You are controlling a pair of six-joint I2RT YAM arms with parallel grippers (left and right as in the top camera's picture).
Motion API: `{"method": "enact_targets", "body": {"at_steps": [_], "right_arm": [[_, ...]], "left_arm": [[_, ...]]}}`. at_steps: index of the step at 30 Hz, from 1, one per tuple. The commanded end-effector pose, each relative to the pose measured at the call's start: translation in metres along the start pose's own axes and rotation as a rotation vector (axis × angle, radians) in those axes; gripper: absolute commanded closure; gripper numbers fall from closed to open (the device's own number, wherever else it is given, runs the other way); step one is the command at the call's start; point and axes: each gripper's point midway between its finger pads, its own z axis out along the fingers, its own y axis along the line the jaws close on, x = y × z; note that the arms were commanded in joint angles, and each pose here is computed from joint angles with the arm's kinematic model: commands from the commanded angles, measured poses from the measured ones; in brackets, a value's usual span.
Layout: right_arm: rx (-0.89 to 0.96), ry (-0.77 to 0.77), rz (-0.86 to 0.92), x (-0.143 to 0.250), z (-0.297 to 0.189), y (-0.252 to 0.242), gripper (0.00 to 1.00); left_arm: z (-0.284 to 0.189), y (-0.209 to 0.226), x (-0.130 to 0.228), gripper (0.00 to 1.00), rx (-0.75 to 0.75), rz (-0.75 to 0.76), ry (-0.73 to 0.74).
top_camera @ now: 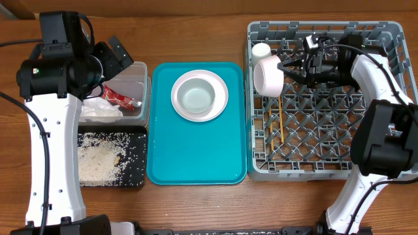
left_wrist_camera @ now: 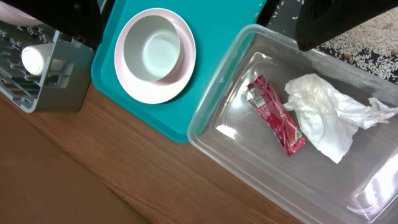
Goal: Sort waste into correct bins and load items into the dishwasher
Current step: 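Stand the pink dish upright in the rack's back row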
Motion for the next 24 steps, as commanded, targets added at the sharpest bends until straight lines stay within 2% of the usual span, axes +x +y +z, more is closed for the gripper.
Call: {"method": "enact_targets", "body": {"at_steps": [1,5,7,8,12,13,24], "right_arm": [[0.012,-0.009,-0.034,-0.006,-0.004,0.000,0.96],[0.026,-0.029,-0.052,-0.010,-0.013,-0.003,0.95],[0.052,-0.043,-0.052,-0.013,-0.020,-0.008,0.91],[0.068,-0.047,-0.050,-0.013,-0.023,-0.011,0.87],[0.144,-0.057,-0.050,-0.015,-0.033,-0.025,0.48],[0.156,-0.057,-0.049,-0.015,-0.034,-0.027,0.45],[0.216,-0.100,-0.045,-0.024,-0.053,-0.038,0.45]], "left_arm": [[-0.010,-0.005,-0.005,0.00,0.023,0.015,-0.026],[-0.010,-0.005,-0.005,0.00,0.023,0.015,-0.026],[-0.010,-0.005,-0.005,0.00,0.023,0.015,-0.026],[-0.010,-0.005,-0.005,0.00,0.022,0.015,-0.026],[-0.010,-0.005,-0.005,0.00,0.022,0.015,-0.026],[-0.010,-0.005,-0.005,0.00,0.023,0.015,-0.026],[-0.010,-0.005,-0.005,0.00,0.023,0.015,-0.026]]}}
